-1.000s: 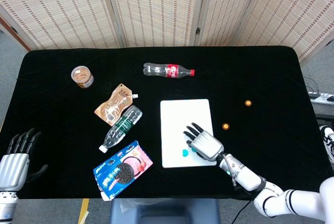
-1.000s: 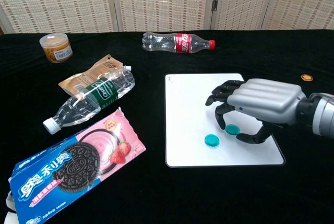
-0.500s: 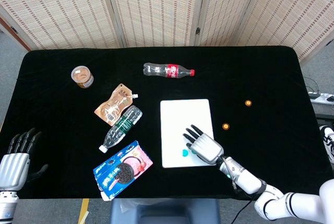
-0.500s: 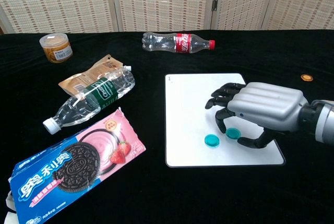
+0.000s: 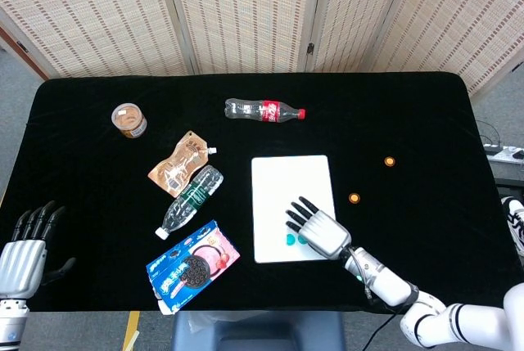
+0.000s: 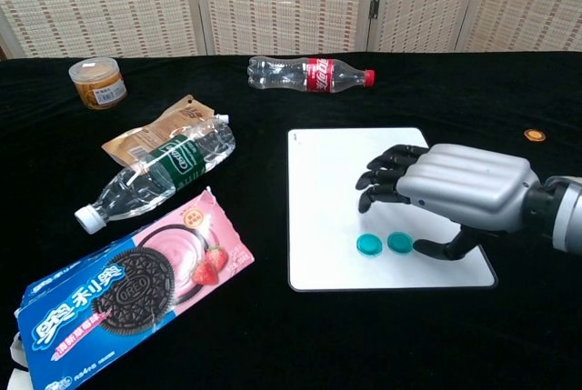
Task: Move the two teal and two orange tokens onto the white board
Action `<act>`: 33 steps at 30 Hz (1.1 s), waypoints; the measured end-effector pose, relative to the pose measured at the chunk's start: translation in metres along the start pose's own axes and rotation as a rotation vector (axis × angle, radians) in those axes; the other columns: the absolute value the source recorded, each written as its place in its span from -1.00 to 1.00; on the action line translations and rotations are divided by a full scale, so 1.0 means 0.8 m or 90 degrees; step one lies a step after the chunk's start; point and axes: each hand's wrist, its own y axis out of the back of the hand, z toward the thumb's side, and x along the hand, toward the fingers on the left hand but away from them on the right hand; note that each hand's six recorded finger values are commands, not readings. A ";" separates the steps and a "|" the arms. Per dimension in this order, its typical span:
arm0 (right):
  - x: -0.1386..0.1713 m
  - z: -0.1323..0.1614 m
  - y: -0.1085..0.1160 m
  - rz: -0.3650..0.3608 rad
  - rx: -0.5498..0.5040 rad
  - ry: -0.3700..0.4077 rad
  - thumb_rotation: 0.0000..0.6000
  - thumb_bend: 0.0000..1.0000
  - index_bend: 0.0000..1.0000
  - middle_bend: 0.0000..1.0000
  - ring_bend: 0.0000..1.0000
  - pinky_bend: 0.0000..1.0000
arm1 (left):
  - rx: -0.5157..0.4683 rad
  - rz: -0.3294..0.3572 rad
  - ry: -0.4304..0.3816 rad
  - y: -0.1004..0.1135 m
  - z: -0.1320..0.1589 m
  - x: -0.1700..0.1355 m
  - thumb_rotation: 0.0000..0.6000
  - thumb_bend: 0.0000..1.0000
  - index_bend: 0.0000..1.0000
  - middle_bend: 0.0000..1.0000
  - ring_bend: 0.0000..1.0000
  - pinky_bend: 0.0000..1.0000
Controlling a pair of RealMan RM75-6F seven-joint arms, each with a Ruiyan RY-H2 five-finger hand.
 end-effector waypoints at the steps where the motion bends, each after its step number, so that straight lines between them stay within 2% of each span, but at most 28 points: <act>1: 0.000 -0.003 0.002 -0.004 -0.001 -0.005 1.00 -0.10 -0.57 -0.73 -0.96 -1.00 | 0.000 0.000 -0.001 0.000 0.000 0.000 1.00 -0.50 -0.79 -0.92 -0.89 -1.00; 6: 0.002 -0.033 0.013 -0.025 -0.023 -0.059 1.00 -0.10 -0.55 -0.73 -0.94 -1.00 | 0.002 0.002 -0.005 0.002 0.003 0.003 1.00 -0.50 -0.79 -0.92 -0.89 -1.00; 11: 0.008 -0.086 0.017 -0.034 -0.069 -0.147 1.00 -0.10 -0.39 -0.73 -0.94 -1.00 | 0.003 0.002 -0.009 0.002 0.006 0.005 1.00 -0.50 -0.79 -0.92 -0.89 -1.00; 16: 0.017 -0.137 0.000 -0.010 -0.099 -0.230 1.00 -0.10 -0.36 -0.73 -0.96 -1.00 | 0.004 0.000 -0.012 0.002 0.008 0.007 1.00 -0.50 -0.79 -0.92 -0.89 -1.00; 19: 0.022 -0.156 -0.014 0.009 -0.114 -0.262 1.00 -0.10 -0.35 -0.73 -0.96 -1.00 | 0.006 -0.001 -0.012 0.002 0.008 0.007 1.00 -0.50 -0.79 -0.92 -0.89 -1.00; 24: 0.025 -0.168 -0.032 0.027 -0.135 -0.283 1.00 -0.10 -0.32 -0.73 -0.96 -1.00 | 0.007 -0.002 -0.013 0.002 0.009 0.007 1.00 -0.50 -0.79 -0.92 -0.89 -1.00; 33: 0.028 -0.169 -0.050 0.042 -0.146 -0.288 1.00 -0.10 -0.28 -0.73 -0.96 -1.00 | 0.007 -0.005 -0.016 0.000 0.011 0.009 1.00 -0.50 -0.79 -0.92 -0.89 -1.00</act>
